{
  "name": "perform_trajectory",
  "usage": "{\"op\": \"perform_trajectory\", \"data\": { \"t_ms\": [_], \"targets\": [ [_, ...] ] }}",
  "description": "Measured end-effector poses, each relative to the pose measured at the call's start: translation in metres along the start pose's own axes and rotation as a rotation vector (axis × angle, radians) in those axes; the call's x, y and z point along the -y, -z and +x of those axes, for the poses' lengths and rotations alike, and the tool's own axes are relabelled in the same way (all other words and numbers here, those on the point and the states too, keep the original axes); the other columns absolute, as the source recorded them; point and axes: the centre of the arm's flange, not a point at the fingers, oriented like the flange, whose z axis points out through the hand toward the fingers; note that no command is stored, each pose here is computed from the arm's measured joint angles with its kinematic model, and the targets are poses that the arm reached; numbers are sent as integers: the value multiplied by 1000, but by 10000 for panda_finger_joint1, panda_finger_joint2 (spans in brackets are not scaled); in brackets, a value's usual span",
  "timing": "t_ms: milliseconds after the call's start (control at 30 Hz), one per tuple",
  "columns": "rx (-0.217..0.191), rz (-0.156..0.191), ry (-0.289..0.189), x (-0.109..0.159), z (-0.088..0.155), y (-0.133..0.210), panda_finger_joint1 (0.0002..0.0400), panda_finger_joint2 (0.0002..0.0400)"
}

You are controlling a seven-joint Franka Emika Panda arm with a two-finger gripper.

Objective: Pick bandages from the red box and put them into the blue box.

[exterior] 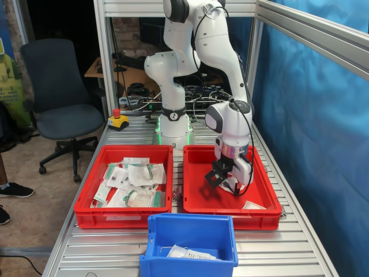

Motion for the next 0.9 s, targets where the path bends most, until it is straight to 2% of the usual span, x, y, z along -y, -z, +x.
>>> {"op": "perform_trajectory", "data": {
  "t_ms": [133, 167, 267, 300, 400, 433, 567, 600, 700, 733, 867, 900],
  "targets": [
    [0, 0, 1, -1, 0, 0, 390, 390],
    [-1, 0, 1, -1, 0, 0, 342, 342],
    [-1, -1, 1, -1, 1, 0, 342, 342],
    [-2, -1, 1, -1, 1, 0, 293, 293],
    [-3, -2, 1, -2, 2, 0, 293, 293],
    [-3, -2, 1, -2, 2, 0, 243, 243],
    [-4, -3, 1, -3, 2, 0, 243, 243],
    [-4, -3, 1, -3, 3, 0, 193, 193],
    [-5, -4, 1, -3, 3, 0, 193, 193],
    [-5, -4, 1, -3, 3, 0, 143, 143],
    [-6, -5, 1, -4, 4, -1, 143, 143],
    [-6, -5, 1, -4, 4, 0, 93, 93]
  ]
}}
